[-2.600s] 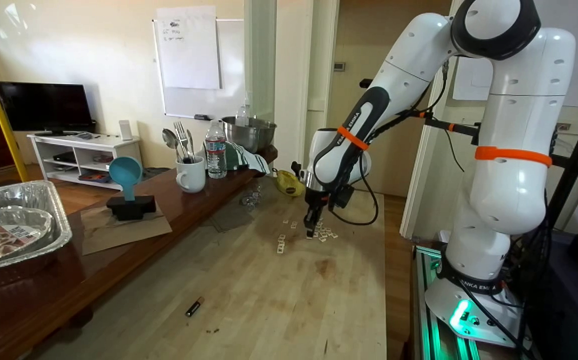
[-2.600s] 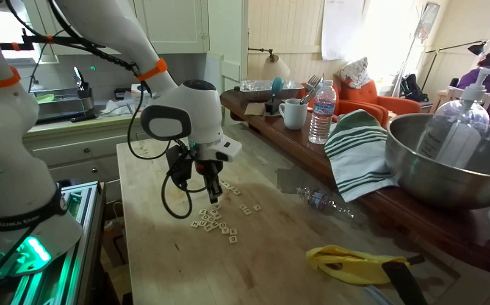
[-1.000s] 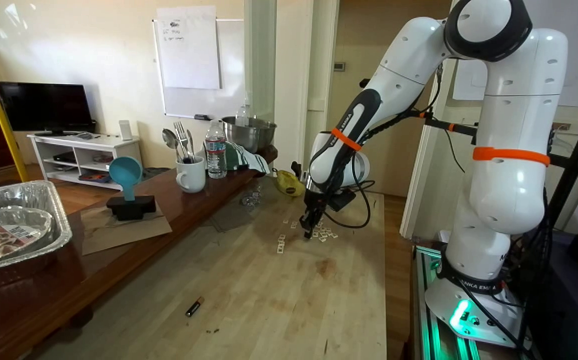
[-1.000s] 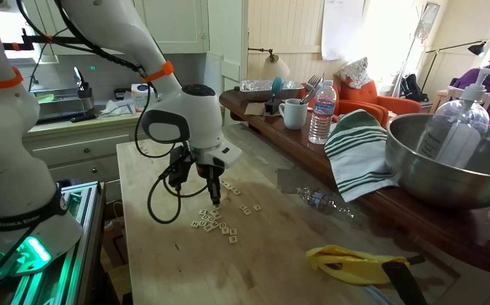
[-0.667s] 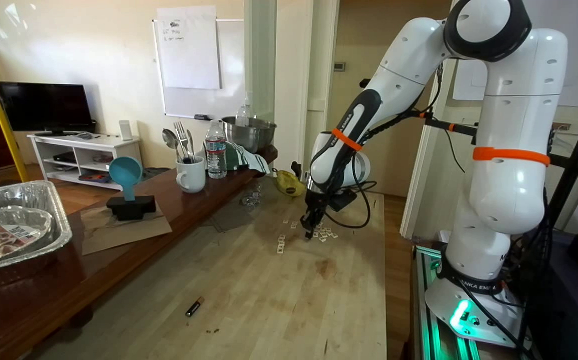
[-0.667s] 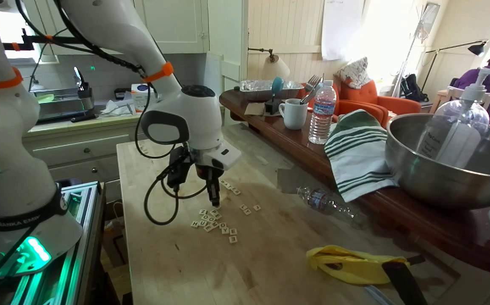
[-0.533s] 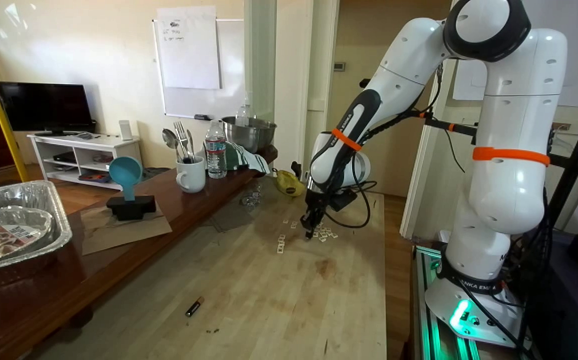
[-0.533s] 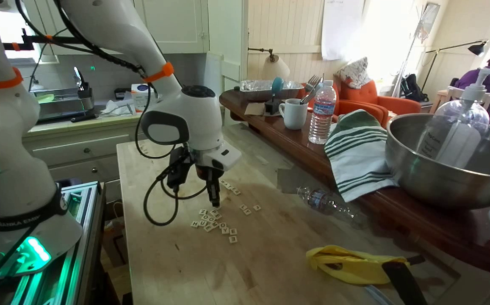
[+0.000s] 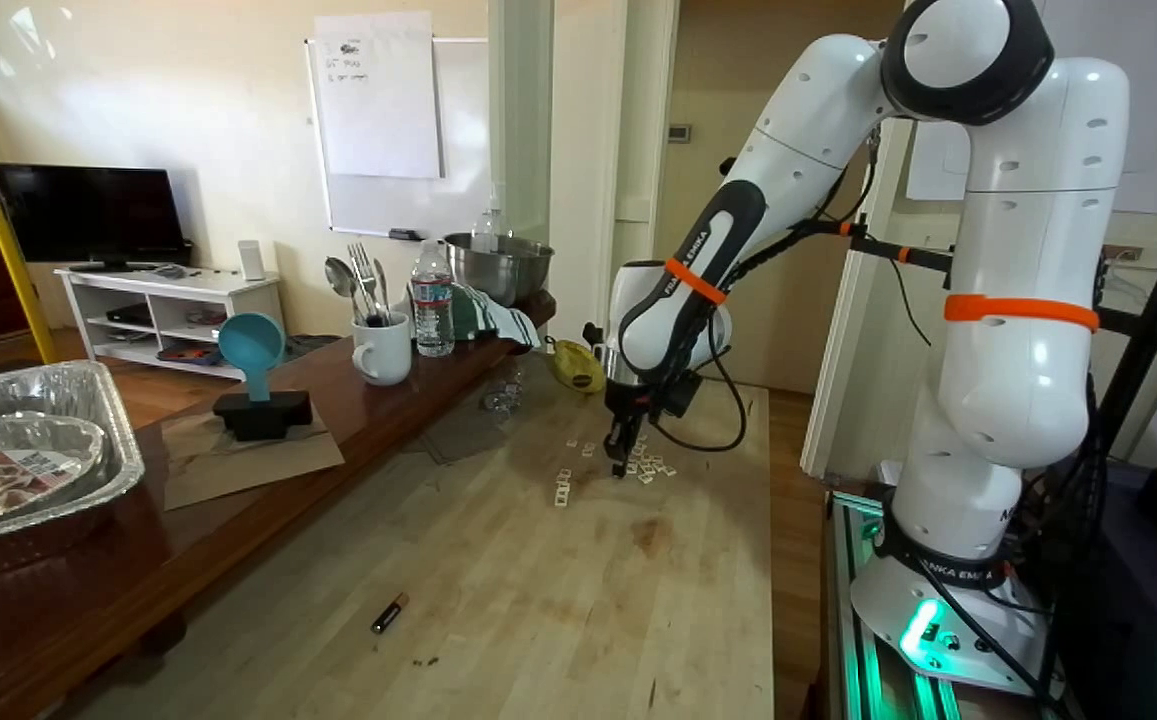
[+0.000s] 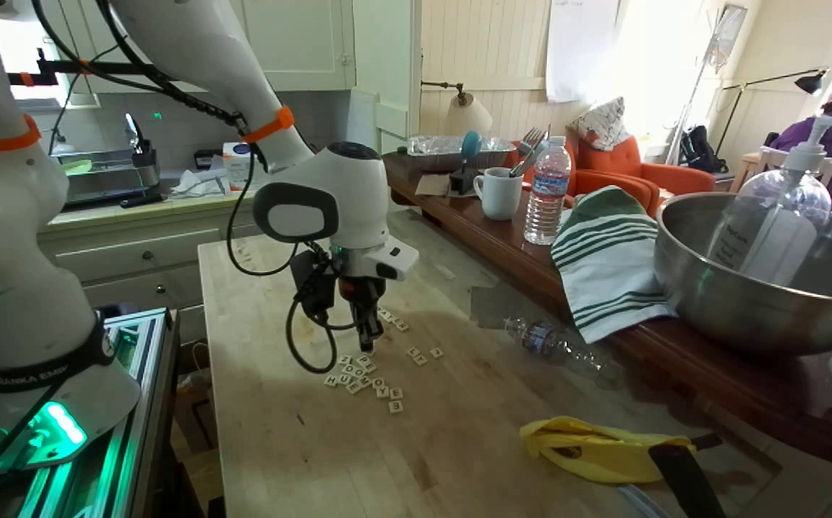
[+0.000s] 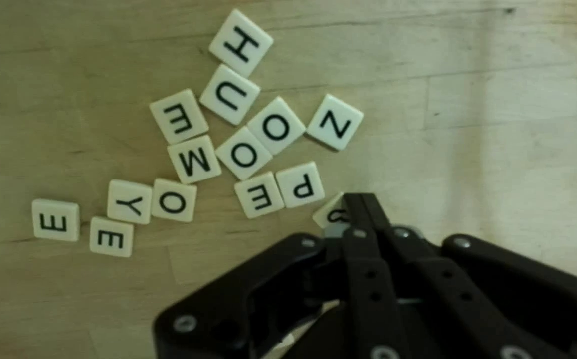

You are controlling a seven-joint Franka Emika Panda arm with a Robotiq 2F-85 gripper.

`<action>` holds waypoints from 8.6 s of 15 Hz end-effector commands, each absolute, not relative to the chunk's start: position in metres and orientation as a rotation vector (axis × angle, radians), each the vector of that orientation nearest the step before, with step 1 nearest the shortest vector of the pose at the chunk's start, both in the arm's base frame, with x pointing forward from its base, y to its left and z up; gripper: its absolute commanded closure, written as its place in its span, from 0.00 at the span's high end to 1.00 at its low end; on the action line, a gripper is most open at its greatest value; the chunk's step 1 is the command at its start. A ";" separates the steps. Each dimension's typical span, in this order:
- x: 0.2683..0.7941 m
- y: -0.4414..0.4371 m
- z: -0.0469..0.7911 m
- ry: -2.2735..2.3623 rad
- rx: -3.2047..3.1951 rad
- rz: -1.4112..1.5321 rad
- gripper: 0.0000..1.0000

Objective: Arrange the pieces of letters to form a word

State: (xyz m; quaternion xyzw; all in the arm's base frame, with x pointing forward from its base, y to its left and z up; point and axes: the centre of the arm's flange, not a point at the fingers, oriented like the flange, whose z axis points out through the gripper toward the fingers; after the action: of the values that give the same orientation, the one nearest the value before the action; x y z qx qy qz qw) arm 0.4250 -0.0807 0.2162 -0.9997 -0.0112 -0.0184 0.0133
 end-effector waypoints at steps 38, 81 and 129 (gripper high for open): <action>0.436 -0.052 0.223 -0.722 -3.072 -0.070 0.00; 0.432 -0.075 0.200 -0.176 -3.210 0.075 0.00; 0.453 -0.042 0.194 -0.890 -3.158 0.151 0.00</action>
State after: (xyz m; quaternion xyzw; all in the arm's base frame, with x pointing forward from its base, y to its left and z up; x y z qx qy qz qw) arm 0.4576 -0.0396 0.2165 -0.9764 -0.2070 0.0133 -0.0595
